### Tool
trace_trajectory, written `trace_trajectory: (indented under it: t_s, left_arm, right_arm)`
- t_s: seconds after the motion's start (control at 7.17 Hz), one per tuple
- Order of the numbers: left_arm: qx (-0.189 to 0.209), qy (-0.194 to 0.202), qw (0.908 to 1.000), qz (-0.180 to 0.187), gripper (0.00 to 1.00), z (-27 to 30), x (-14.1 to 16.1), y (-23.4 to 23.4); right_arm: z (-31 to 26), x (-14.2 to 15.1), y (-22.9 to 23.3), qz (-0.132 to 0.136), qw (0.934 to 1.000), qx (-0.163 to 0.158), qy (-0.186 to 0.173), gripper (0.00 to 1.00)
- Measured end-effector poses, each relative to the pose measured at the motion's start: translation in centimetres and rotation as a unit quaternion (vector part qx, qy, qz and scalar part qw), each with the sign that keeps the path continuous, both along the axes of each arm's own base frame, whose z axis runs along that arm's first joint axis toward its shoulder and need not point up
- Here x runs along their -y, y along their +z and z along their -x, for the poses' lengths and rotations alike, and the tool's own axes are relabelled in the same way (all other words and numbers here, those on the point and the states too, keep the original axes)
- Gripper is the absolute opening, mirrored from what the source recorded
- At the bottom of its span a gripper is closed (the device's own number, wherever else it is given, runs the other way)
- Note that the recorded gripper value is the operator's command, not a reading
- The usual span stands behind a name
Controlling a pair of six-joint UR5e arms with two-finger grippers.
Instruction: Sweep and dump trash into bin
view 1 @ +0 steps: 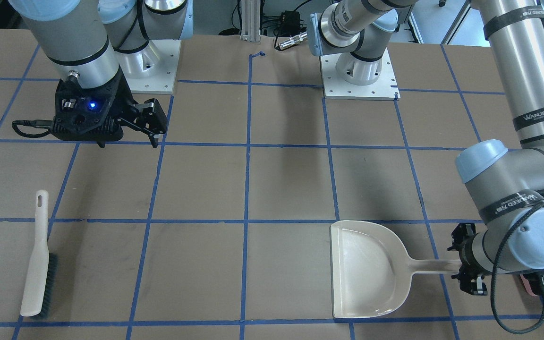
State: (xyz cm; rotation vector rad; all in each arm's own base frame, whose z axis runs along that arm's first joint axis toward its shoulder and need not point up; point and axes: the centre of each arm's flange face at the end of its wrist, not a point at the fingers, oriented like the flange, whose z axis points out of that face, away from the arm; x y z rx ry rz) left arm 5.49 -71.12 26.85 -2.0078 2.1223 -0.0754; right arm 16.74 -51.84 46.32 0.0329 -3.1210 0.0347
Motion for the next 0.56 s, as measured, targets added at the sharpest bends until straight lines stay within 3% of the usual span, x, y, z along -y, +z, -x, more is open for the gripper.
trace_trajectory:
  t_s: [0.56]
  left_arm:
    - [0.001, -0.001, 0.9983, 0.058, 1.00, -0.1, -0.8, 6.8]
  right_arm:
    - [0.1, 0.2, 0.1, 0.007, 1.0000, -0.001, -0.004, 1.00]
